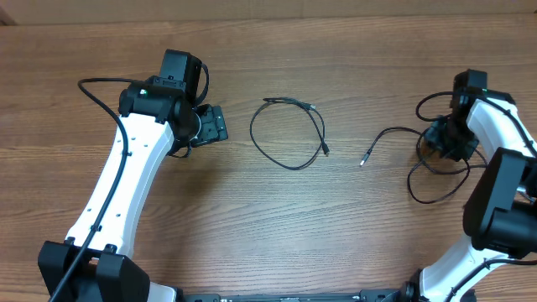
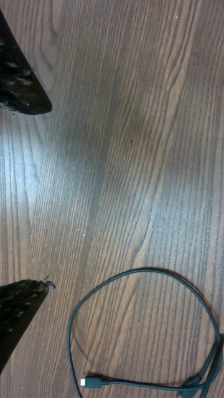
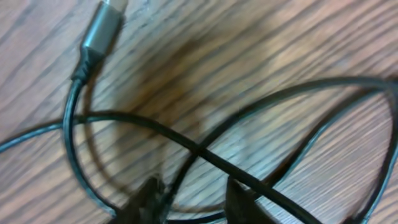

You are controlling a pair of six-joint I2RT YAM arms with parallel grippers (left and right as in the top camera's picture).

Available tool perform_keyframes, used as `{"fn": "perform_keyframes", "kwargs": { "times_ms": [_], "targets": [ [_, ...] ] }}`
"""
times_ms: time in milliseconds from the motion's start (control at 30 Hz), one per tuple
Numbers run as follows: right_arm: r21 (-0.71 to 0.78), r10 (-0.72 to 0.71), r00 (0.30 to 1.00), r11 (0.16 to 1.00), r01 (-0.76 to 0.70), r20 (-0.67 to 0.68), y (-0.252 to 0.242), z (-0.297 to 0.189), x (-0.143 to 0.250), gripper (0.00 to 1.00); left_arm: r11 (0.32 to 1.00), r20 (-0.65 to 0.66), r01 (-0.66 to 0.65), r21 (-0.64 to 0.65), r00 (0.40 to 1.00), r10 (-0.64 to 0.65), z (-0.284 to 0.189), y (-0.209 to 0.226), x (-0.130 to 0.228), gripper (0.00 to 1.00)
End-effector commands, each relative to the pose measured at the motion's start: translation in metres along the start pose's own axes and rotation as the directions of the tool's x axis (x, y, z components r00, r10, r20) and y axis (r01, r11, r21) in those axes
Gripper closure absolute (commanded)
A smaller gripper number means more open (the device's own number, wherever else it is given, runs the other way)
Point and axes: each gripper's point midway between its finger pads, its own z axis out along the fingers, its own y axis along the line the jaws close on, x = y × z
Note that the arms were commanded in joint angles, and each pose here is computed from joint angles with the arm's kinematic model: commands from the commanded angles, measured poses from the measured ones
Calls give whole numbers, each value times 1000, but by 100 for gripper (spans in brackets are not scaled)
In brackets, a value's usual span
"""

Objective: Untangle cables

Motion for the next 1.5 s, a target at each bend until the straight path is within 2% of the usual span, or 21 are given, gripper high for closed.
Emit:
{"fn": "perform_keyframes", "kwargs": {
  "times_ms": [0, 33, 67, 200, 367, 433, 500, 567, 600, 633, 700, 867, 1033, 1133, 1267, 1467],
  "targets": [
    [24, 43, 999, 999, -43, -1, -10, 3, -1, 89, 1000, 1, 14, 5, 1000, -14, -2, 1, 1, 16],
    [28, 52, 999, 998, -52, 0, -14, 4, -2, 94, 1000, 1, 14, 6, 1000, -14, -2, 1, 1, 16],
    [31, 63, 998, 997, -63, 2, -18, 4, -3, 96, 1000, -1, 14, 9, 1000, -14, -2, 0, 1, 15],
    [91, 198, 980, 976, -200, 27, -54, 8, -12, 96, 1000, -4, 14, 15, 1000, -13, -2, -1, 2, 16],
    [130, 398, 916, 907, -401, 47, -113, 14, -20, 96, 1000, -3, 14, 15, 1000, -14, -2, -1, 2, 16],
    [85, 470, 882, 878, -471, 30, -126, 17, -22, 96, 1000, -3, 14, 15, 1000, -14, -2, -1, 2, 16],
    [-42, 471, 882, 881, -472, -18, -120, 16, -29, 96, 1000, -2, 14, 16, 1000, -14, -2, -1, 1, 16],
    [-253, 380, 923, 889, -383, -62, -95, 5, -40, 87, 1000, 1, 14, 17, 1000, -14, -2, -2, 1, 16],
    [-354, 321, 945, 878, -322, -64, -79, -3, -46, 72, 1000, 3, 14, 18, 1000, -14, -2, -2, 0, 15],
    [-439, 275, 960, 856, -272, -58, -66, -14, -50, 63, 1000, 5, 14, 19, 1000, -14, -2, -2, -1, 15],
    [-548, 209, 977, 813, -196, -40, -43, -35, -57, 52, 1000, 9, 13, 22, 1000, -14, -2, -3, -2, 14],
    [-599, 26, 999, 801, 7, 47, 8, -75, -56, 40, 1000, 8, 13, 25, 1000, -13, -2, -3, -1, 14],
    [-611, -180, 978, 764, 206, 104, 76, -95, -27, 28, 1000, 10, 13, 24, 1000, -13, -2, -3, -2, 11],
    [-607, -351, 922, 702, 374, 162, 118, -103, -1, 28, 1000, 19, 11, 5, 1000, -11, -2, 0, -3, 9],
    [-575, -546, 802, 586, 572, 241, 166, -109, 39, 19, 1000, 31, 2, -23, 1000, -1, -2, 5, -5, 8],
    [-457, -699, 656, 502, 734, 286, 220, -94, 84, 14, 999, 37, 2, -50, 999, -1, -2, 10, -6, 6]
  ]
}}
